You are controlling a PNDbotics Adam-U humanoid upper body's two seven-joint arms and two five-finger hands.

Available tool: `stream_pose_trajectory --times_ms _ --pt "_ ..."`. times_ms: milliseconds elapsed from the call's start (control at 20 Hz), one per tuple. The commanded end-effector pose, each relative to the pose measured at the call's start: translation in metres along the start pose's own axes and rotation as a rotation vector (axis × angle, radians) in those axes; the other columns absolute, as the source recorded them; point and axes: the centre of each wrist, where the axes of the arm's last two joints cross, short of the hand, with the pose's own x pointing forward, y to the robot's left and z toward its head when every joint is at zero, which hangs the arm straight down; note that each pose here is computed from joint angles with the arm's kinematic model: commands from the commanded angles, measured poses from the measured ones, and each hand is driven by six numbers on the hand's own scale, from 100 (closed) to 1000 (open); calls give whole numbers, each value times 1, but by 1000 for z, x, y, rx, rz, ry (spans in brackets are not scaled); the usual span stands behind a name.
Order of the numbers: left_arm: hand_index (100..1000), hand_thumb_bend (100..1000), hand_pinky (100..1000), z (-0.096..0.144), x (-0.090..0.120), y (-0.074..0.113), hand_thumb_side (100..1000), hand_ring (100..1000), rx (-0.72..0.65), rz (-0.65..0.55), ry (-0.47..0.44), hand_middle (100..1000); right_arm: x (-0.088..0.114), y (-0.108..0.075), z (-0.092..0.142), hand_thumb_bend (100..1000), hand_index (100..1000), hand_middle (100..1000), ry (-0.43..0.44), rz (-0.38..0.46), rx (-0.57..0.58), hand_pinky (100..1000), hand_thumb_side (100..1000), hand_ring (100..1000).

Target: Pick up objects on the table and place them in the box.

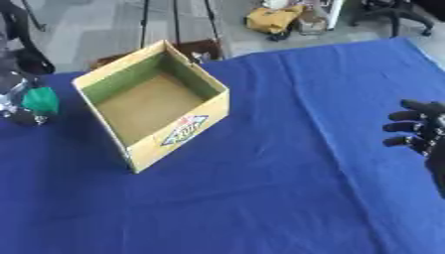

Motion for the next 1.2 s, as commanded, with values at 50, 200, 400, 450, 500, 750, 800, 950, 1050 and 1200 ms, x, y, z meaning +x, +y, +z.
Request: stream_pose_trajectory --times_ms 50,200,400,450,500,750,800,950,1050,1200 --pt "841 419 733 0 -7 13 144 725 10 -4 4 697 10 -5 -4 100 848 671 -32 28 9 591 904 691" --pt "797 406 708 0 -6 12 132 630 -16 1 -4 597 10 -5 -4 100 848 671 -32 27 9 592 904 692" --pt "762 370 676 0 -4 12 100 531 -22 -3 -11 473 10 -5 -4 100 848 671 -32 26 10 593 904 692" --pt "754 350 669 0 -4 12 100 513 -20 -3 -13 449 10 -5 -4 100 848 671 -31 25 10 593 904 692" --pt "744 332 663 0 -3 12 100 494 -18 -1 -15 423 10 -5 -4 100 848 672 -31 25 9 593 904 692" --pt "690 267 635 0 -1 15 100 426 -5 22 -33 302 8 -6 -3 100 848 672 -25 23 8 594 903 693" --pt "680 258 632 0 0 17 100 416 0 28 -39 282 8 -6 -3 100 848 672 -23 23 7 594 903 693" --pt "660 217 629 1 2 24 100 402 17 54 -63 250 6 -7 -1 100 849 672 -15 21 1 595 901 693" --pt "655 188 628 1 4 30 100 395 27 71 -85 236 4 -8 1 100 849 671 -9 21 -2 595 899 694" --pt "653 172 628 3 9 39 100 391 34 92 -126 226 3 -10 3 100 849 672 -1 21 -6 595 897 694"
